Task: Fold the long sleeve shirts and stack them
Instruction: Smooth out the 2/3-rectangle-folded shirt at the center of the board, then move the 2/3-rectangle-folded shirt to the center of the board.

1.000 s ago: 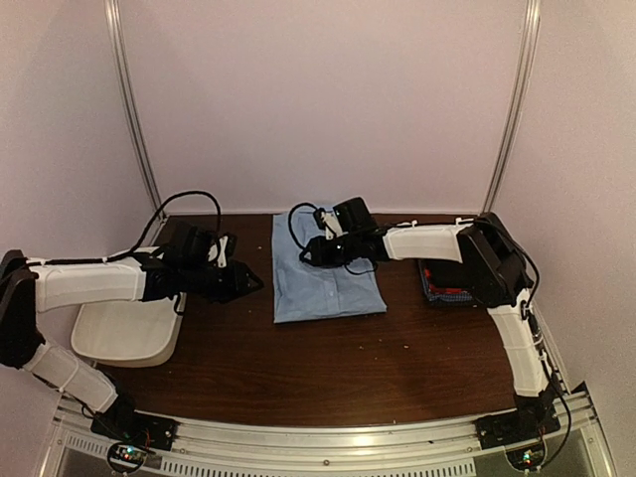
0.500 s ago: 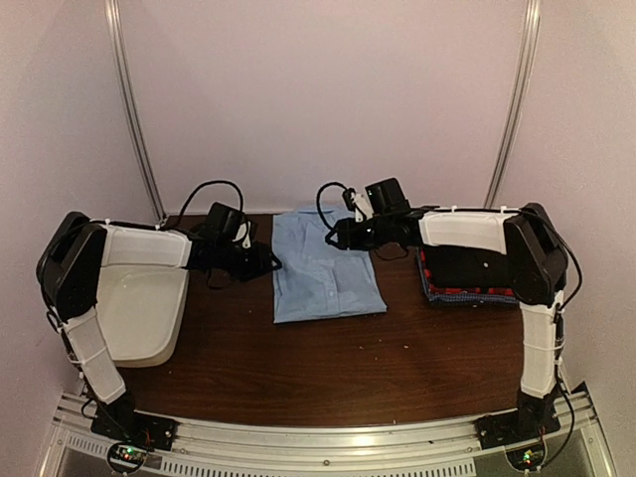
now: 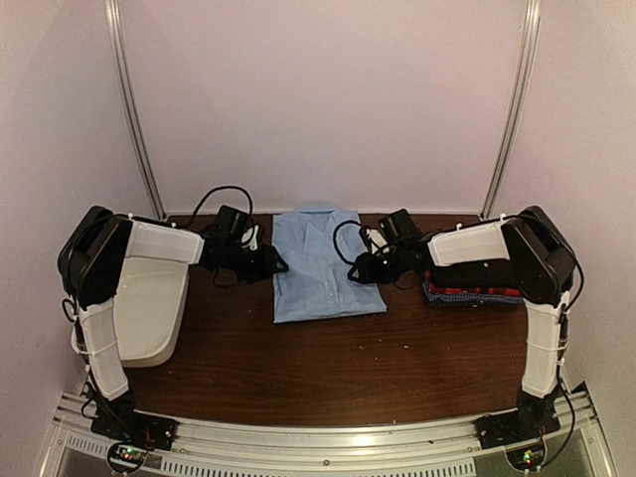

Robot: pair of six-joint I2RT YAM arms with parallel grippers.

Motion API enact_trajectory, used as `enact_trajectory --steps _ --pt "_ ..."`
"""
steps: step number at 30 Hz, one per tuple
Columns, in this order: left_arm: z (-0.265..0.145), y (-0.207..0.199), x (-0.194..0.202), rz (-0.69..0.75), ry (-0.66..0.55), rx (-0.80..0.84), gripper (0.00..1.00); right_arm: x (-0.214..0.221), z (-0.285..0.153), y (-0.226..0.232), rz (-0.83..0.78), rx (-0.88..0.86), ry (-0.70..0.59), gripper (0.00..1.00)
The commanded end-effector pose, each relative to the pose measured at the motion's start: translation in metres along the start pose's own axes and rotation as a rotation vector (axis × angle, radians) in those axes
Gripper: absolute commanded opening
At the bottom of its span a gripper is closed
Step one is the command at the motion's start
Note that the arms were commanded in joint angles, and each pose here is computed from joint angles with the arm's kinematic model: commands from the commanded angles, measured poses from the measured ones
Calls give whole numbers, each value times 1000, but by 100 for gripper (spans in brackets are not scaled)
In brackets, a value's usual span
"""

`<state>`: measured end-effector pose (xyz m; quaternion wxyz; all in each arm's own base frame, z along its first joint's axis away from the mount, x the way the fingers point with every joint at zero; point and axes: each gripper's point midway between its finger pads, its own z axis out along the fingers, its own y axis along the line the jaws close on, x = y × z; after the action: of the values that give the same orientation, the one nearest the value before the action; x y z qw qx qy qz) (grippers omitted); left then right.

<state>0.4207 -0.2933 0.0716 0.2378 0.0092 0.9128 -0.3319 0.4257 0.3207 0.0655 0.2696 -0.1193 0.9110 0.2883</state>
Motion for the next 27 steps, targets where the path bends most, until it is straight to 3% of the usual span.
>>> enact_trajectory --steps 1,9,16,23,27 --pt "2 -7 8 0 13 63 53 7 -16 7 -39 28 -28 41" --pt "8 -6 13 1 27 86 47 43 -13 2 -60 95 24 38" --pt "18 6 15 -7 53 20 28 51 -16 -2 -57 113 30 37" --pt "21 15 13 -12 56 -35 28 50 -20 0 -66 115 25 36" --pt "24 12 10 -5 58 -20 19 53 -21 2 -78 119 32 37"
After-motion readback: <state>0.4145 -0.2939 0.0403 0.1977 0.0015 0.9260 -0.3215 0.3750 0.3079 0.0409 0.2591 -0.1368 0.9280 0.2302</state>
